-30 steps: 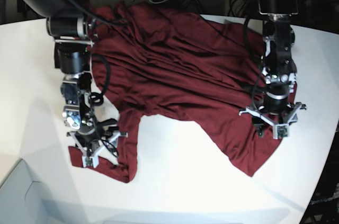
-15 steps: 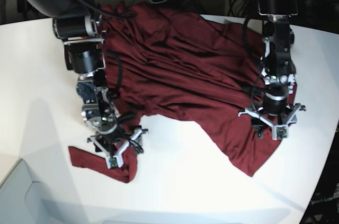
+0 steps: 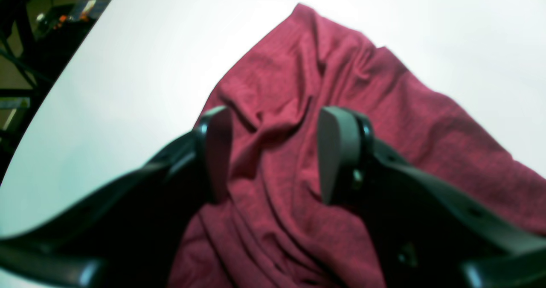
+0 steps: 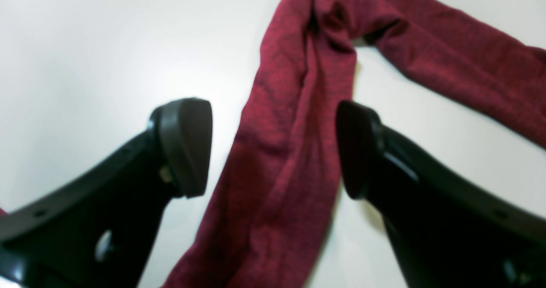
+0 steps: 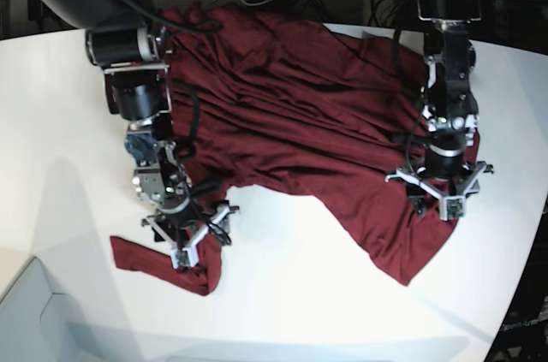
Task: Layout the t-shirt on the table in an organized manner, then fold the t-shirt properly
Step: 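Grasp the loose sleeve with the right gripper, then lift the sleeve with the right gripper and lay it across the shirt body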
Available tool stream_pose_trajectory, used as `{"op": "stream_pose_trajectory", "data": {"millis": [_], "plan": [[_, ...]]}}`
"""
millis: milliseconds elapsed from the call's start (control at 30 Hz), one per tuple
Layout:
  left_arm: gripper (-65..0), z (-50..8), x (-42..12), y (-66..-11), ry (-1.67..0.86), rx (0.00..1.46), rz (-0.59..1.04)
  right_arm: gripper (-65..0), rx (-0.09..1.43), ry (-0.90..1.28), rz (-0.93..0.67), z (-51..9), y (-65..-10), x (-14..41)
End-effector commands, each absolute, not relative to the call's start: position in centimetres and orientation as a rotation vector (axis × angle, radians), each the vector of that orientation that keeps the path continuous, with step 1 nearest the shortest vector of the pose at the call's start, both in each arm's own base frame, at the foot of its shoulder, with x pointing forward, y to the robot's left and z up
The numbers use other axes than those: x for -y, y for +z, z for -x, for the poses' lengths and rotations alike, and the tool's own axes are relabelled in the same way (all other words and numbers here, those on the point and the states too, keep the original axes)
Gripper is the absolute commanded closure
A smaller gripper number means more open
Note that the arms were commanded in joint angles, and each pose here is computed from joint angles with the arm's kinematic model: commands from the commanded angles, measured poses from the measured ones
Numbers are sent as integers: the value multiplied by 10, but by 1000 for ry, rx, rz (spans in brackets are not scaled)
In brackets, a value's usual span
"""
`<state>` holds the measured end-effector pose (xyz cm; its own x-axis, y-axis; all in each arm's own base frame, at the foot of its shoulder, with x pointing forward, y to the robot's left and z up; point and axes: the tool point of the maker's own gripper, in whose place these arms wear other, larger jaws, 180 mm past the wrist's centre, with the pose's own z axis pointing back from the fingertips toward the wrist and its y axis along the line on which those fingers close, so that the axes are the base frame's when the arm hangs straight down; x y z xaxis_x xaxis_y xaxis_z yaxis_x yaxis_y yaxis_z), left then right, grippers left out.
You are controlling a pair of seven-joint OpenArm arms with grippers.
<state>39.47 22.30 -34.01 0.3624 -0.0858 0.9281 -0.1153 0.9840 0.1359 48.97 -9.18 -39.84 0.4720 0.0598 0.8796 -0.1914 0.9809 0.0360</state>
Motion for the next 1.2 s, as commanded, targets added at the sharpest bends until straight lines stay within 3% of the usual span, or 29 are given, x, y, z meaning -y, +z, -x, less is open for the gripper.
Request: {"op": "stream_pose_trajectory", "data": {"millis": [0, 267, 500, 767, 1167], "plan": [[-313, -403, -225, -322, 15, 1259, -201, -428, 1151, 149, -139, -508, -370, 92], [-313, -403, -226, -321, 18, 1261, -203, -169, 1113, 139, -147, -503, -391, 92], [-313, -404, -225, -321, 15, 1262, -201, 0, 1117, 150, -168, -498, -403, 83], [-315, -409, -218, -312, 33, 1290, -182, 0, 1076, 429, -230, -468, -418, -1], [-316, -419, -216, -299, 37, 1323, -177, 0, 1245, 597, -366, -421, -371, -80]]}}
